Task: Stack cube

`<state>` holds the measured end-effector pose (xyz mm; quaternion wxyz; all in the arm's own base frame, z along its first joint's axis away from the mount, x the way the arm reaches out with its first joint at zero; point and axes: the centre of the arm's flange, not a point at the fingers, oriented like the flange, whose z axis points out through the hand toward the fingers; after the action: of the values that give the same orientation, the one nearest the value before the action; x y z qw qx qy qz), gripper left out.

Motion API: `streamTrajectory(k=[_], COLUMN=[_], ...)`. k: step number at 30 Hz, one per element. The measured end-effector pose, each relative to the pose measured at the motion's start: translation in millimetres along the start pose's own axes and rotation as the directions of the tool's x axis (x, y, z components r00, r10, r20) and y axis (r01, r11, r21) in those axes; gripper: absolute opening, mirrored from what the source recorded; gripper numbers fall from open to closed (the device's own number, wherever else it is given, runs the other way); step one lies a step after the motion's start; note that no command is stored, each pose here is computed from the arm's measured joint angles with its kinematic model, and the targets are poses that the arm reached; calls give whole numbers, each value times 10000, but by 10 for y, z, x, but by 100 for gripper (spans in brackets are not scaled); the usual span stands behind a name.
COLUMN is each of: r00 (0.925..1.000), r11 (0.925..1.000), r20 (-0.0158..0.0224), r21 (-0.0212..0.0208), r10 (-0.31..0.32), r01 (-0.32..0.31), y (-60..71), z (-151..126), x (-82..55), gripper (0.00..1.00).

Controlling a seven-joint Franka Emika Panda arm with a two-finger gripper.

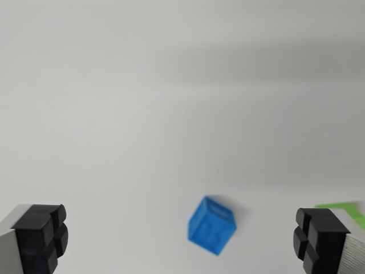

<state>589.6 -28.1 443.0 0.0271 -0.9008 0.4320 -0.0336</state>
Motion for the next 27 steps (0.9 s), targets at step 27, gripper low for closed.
streamTrajectory(k=[27], r00=[9998], r11=[9998], r20=[51], r21=[-66], r10=[186], r01=[-185], y=[70], z=[110], x=[-45], gripper=[100])
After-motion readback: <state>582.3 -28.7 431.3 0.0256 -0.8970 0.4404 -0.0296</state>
